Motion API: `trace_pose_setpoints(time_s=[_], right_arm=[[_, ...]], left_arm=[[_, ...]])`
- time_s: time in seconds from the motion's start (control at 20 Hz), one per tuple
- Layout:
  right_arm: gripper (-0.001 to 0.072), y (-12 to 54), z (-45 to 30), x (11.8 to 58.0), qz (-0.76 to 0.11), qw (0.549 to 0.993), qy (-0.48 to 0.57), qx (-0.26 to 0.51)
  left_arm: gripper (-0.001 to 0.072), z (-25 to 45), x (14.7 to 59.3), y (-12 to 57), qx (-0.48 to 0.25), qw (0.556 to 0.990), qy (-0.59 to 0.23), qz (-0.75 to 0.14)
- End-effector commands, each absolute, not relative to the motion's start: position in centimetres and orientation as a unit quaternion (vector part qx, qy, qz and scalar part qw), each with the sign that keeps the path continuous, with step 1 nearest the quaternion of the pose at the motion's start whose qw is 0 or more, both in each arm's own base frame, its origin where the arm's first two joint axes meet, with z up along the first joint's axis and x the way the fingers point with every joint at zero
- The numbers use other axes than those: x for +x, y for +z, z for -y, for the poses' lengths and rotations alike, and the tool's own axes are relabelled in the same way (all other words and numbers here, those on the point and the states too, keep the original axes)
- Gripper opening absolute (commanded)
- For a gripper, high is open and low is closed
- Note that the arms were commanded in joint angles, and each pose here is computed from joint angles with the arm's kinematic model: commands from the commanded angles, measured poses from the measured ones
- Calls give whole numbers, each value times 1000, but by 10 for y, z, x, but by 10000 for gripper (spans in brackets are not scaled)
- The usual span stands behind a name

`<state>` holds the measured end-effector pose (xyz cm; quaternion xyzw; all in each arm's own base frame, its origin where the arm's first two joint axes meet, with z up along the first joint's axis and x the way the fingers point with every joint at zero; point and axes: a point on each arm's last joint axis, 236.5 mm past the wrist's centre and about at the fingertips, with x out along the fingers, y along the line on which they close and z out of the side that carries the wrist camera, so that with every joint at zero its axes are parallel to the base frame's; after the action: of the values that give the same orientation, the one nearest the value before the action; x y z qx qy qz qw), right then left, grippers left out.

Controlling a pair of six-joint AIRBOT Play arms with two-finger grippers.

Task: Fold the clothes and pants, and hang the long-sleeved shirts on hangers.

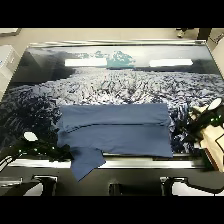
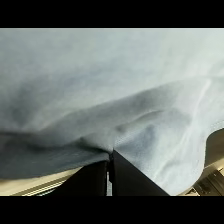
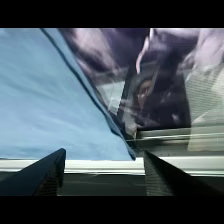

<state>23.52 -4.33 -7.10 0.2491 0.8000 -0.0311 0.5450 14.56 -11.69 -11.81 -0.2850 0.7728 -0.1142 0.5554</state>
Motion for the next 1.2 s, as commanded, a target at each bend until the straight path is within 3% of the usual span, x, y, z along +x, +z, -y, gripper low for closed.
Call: trace_pose_setpoints(time_s=[0.0, 0.3, 0.4, 0.45, 0.5, 0.55, 0.75, 0.95, 1.15], right_arm=[[573, -96, 24, 201, -813, 522, -16, 257], [570, -114, 3, 194, -803, 520, -5, 292], [526, -115, -7, 189, -804, 509, 5, 308], [405, -115, -11, 186, -806, 505, 11, 310], [162, -114, -11, 184, -808, 502, 12, 310], [41, -112, -11, 185, -807, 503, 13, 310], [38, -87, 3, 218, -781, 553, 26, 289], [36, -42, 27, 301, -697, 656, 13, 289], [37, -15, 35, 385, -610, 743, 9, 274]], left_arm=[[21, 111, 148, -118, -263, 571, -118, -769], [21, 107, 149, -112, -247, 585, -122, -763], [21, 107, 150, -112, -247, 586, -122, -762], [21, 107, 150, -112, -246, 587, -122, -762], [21, 106, 151, -111, -244, 588, -123, -761], [21, 104, 155, -109, -237, 594, -124, -759], [20, 85, 192, -74, -180, 640, -134, -735], [19, 61, 262, -34, -139, 716, -110, -676], [20, 58, 341, -16, -132, 738, -115, -652]])
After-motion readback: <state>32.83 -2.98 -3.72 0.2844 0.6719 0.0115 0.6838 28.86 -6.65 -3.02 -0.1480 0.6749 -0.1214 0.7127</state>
